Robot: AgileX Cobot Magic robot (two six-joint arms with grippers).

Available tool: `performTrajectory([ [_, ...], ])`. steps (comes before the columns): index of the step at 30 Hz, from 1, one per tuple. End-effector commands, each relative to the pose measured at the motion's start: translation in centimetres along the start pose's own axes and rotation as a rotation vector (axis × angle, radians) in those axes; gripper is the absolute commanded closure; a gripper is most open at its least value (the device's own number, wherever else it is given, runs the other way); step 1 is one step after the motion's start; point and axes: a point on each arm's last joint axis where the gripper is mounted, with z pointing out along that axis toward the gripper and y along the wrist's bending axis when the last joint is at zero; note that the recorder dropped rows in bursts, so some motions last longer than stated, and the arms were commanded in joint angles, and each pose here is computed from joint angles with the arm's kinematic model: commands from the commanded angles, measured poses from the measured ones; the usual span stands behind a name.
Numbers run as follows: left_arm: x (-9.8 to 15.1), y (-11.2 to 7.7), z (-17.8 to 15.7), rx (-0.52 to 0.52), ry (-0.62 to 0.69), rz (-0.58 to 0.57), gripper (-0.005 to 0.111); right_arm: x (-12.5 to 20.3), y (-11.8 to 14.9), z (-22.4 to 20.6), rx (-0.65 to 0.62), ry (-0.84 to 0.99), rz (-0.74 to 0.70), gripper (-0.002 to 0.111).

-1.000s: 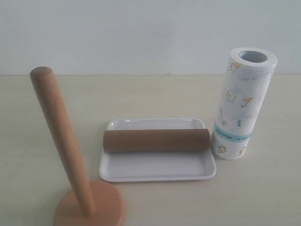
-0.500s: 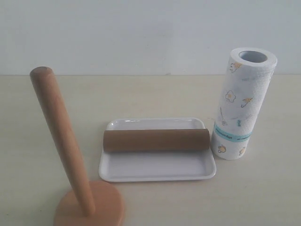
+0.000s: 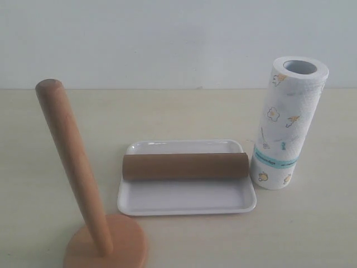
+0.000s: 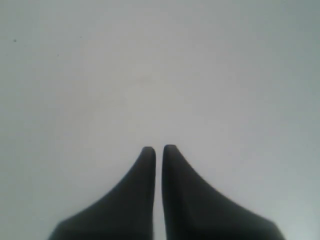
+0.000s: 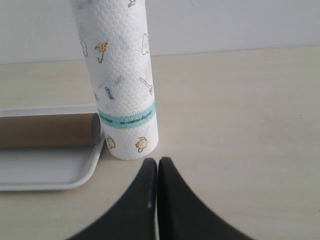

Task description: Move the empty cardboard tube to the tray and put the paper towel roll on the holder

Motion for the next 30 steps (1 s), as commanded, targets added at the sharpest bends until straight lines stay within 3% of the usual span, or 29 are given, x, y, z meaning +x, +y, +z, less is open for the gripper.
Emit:
performTrajectory([
  [1,1.0,3.8,-0.3,-0.081,0.001,0.174,0.103,0.0,0.0,0.0,0.006,-0.007,-0.010,0.108],
  [5,2.0,7.5,-0.7,-0.146,0.021,0.357,0.103,0.0,0.0,0.0,0.006,-0.007,-0.010,0.108],
  [10,3.2,13.0,-1.0,-0.238,0.007,0.478,0.103,0.0,0.0,0.0,0.006,-0.007,-0.010,0.108],
  [17,5.2,18.9,-2.5,-0.383,0.133,0.663,0.103,0.0,0.0,0.0,0.006,-0.007,-0.010,0.108],
  [22,5.8,21.0,-3.4,-0.423,0.189,0.819,0.103,0.0,0.0,0.0,0.006,-0.007,-0.010,0.108],
  [30,6.0,21.2,-3.5,-0.402,0.291,1.129,0.103,0.0,0.0,0.0,0.006,-0.007,-0.010,0.108],
])
